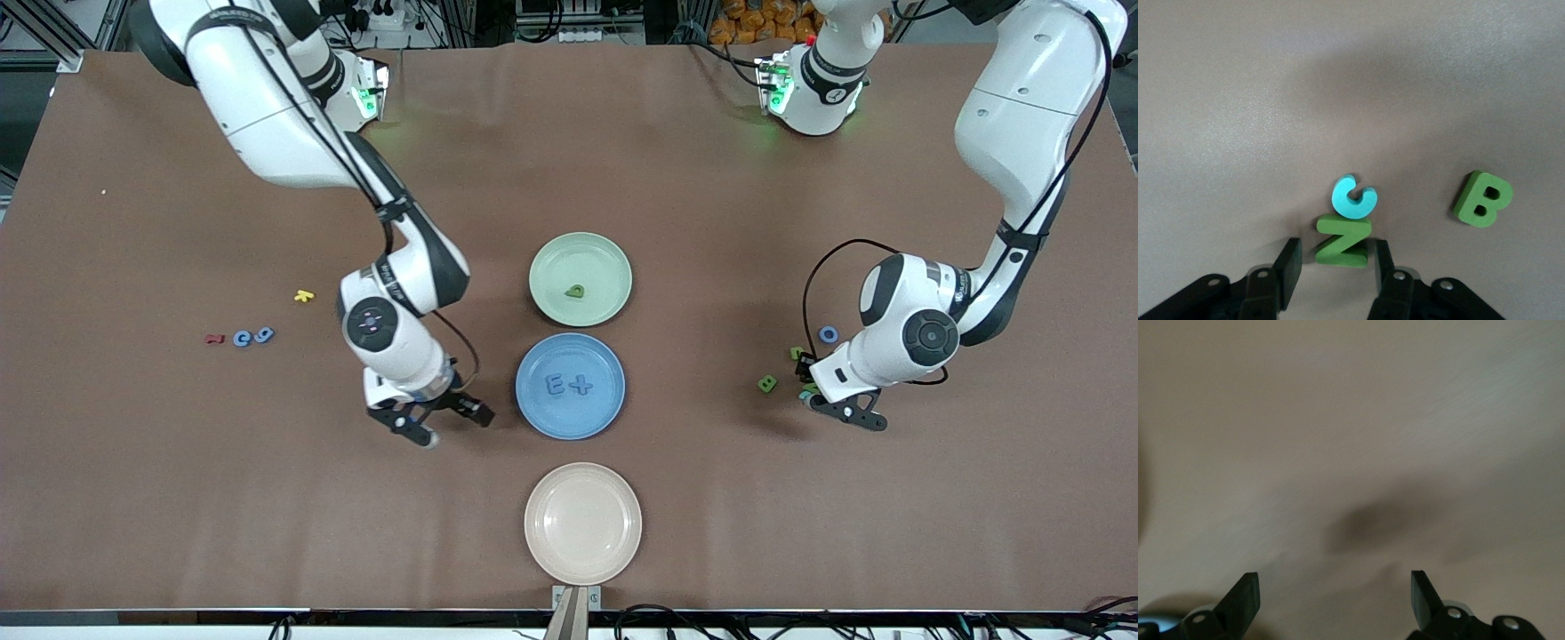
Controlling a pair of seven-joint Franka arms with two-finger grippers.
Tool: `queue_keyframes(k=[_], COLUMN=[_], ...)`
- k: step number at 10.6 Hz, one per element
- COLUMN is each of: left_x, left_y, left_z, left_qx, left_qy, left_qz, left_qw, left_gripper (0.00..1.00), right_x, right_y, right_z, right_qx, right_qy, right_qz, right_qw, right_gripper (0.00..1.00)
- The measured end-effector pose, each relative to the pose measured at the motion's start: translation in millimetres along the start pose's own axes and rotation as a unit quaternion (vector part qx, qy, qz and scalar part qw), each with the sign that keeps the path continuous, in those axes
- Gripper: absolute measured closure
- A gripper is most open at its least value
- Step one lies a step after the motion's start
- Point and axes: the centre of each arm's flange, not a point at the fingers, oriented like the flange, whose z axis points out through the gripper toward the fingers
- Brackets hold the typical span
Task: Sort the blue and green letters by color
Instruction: 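Grasp the green Z with the left gripper and carry it to the green plate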
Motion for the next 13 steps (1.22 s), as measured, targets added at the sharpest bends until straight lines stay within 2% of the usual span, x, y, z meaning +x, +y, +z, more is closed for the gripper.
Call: queue_keyframes(k=[2,3,4,5,7,11,13], left_x=[-0.2,-0.2,-0.1,0.3,0.4,3.6,8.6], left_y=[0.6,0.7,0.5,0.2,0.3,-5.1,-9.9], left_z=[2.0,2.7,2.5,1.9,2.0,-3.4,-17.6], left_qx=[-0.001,-0.001,-0.001,-0.001,-0.001,0.001,0.006], left_qy=[-0.001,-0.002,-0.001,-0.001,-0.001,0.006,0.010], left_qz=[0.000,0.000,0.000,0.000,0.001,-0.003,-0.006], left_qw=[1.000,1.000,1.000,1.000,1.000,1.000,1.000], left_gripper=[0.49,0.56,0.57,0.65,0.65,0.65,0.65], right_x=[37.8,54.6,71.5,88.0,115.5,145.8,137.6], right_y=[48.5,74.6,105.0,134.2,184.7,296.7,331.3], right_z=[-15.6,-25.3,-34.6,-42.8,-54.3,-69.1,-69.6], right_qx=[-0.013,-0.024,-0.045,-0.066,-0.088,-0.103,-0.095], right_qy=[0.004,0.003,-0.007,-0.016,-0.026,-0.030,-0.018], right_qz=[0.029,0.038,0.048,0.059,0.093,0.172,0.187], right_qw=[0.999,0.999,0.998,0.996,0.991,0.979,0.978], right_gripper=[0.00,0.00,0.00,0.00,0.00,0.00,0.00])
